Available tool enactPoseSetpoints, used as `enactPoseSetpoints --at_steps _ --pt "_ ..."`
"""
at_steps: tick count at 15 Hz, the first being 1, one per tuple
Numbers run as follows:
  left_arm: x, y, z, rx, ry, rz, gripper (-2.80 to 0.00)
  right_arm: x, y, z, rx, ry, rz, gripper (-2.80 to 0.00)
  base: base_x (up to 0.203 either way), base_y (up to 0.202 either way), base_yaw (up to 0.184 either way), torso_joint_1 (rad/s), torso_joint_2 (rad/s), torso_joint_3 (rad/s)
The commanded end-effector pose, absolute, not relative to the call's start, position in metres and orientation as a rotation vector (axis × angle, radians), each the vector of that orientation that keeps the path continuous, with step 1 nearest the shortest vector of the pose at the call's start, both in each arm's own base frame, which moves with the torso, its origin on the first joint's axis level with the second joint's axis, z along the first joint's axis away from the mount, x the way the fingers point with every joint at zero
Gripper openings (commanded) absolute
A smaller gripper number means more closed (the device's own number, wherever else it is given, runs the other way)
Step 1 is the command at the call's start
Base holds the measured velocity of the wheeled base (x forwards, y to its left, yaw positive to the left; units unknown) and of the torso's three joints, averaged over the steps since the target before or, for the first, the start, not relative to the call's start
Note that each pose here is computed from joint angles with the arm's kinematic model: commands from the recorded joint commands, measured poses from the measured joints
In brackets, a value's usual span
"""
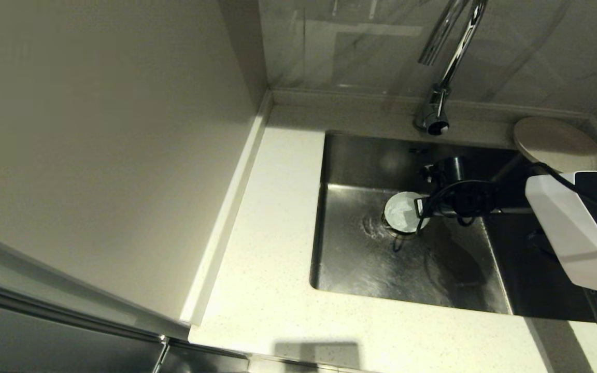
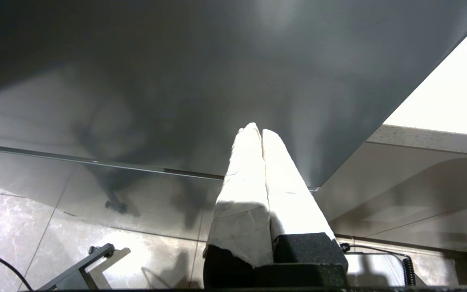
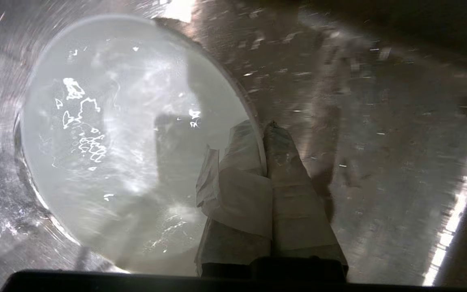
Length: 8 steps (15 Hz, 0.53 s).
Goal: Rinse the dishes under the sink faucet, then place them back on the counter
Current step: Put a bowl back to the table from the sink
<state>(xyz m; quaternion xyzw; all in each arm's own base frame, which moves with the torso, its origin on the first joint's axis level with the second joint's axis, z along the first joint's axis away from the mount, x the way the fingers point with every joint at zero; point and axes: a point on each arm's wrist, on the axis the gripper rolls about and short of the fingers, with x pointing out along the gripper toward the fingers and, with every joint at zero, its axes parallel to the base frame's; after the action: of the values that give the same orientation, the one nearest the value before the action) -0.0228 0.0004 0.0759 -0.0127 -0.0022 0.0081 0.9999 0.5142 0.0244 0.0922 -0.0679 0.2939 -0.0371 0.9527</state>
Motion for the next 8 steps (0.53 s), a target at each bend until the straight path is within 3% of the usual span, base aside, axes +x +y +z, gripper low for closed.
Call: enactPoseSetpoints --at_steps 1,8 --pt "-0.023 0.0 0.076 -0.026 -0.008 0.017 -2.8 0.507 0.017 0.112 -0.132 0.57 -0.089 -2.8 0.0 0.0 0.0 0.0 0.0 0.0" --pt "-0.023 0.0 0.076 -0.026 -0.008 0.017 -2.8 0.484 -0.008 0.137 -0.116 0.571 -0.135 -2.8 0.0 0.0 0.0 0.0 0.0 0.0"
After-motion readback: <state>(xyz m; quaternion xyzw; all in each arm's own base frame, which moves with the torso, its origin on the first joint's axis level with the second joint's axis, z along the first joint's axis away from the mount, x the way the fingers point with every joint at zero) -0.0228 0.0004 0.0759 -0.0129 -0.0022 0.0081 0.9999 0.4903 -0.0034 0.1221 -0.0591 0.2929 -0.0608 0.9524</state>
